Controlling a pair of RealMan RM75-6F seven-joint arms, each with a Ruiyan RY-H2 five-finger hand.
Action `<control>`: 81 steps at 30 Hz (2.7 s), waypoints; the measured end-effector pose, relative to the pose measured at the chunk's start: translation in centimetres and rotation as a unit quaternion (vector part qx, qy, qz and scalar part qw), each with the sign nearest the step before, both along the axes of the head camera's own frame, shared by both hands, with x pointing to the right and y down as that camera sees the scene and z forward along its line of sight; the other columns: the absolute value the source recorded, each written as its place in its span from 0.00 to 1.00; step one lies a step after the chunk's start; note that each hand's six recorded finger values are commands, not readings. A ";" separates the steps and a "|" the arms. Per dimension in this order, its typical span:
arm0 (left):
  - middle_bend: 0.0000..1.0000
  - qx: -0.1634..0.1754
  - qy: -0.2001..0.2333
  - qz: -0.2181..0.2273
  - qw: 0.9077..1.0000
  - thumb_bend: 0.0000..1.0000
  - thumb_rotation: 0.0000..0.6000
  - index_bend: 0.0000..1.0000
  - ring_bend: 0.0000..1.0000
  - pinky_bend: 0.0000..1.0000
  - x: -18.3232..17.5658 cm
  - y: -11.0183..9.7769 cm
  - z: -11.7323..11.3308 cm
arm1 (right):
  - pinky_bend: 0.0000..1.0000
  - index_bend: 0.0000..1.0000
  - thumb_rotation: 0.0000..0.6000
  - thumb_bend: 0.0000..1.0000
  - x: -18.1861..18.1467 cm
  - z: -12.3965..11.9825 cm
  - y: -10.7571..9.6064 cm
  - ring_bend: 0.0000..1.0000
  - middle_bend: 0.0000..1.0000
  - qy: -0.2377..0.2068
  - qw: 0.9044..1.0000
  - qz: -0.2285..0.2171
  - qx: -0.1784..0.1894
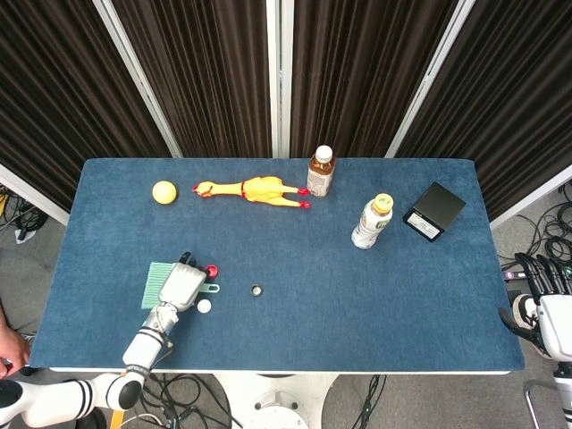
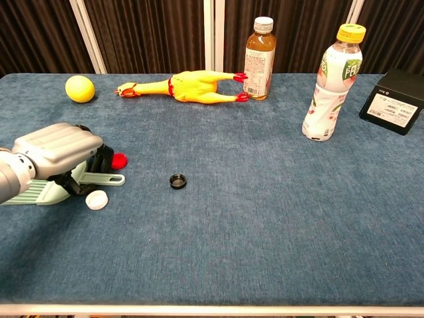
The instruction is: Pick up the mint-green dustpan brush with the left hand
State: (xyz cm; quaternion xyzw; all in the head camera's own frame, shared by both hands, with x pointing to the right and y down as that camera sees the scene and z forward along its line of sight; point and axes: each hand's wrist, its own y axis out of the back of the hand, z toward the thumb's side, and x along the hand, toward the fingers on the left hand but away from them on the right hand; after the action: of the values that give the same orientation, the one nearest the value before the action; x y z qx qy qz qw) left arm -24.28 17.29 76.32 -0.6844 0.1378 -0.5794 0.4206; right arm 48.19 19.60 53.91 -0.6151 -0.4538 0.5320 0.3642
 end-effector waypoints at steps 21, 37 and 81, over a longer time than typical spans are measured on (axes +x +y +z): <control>0.52 0.016 0.066 -0.034 0.997 0.36 1.00 0.51 0.33 0.31 -1.9 -1.1 -1.6 | 0.00 0.00 1.00 0.17 -0.2 -0.4 0.0 0.00 0.10 -0.001 1.000 -0.001 0.006; 0.54 0.016 0.296 -0.160 0.941 0.41 1.00 0.53 0.38 0.41 -6.2 -6.3 -5.4 | 0.00 0.00 1.00 0.17 -0.9 -0.9 -0.1 0.00 0.11 0.006 1.000 -0.006 0.009; 0.54 -0.164 0.461 -0.052 0.871 0.41 1.00 0.53 0.38 0.38 6.4 -7.3 -0.6 | 0.00 0.00 1.00 0.17 -0.4 -3.0 1.0 0.00 0.12 0.034 0.999 0.015 0.021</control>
State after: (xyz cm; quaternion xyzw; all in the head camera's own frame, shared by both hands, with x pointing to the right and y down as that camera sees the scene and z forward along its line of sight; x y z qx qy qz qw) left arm -17.84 10.01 75.77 -0.9247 0.2542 -0.2338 0.1601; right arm 47.80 20.57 50.87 -0.5819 -0.4617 0.5484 0.3839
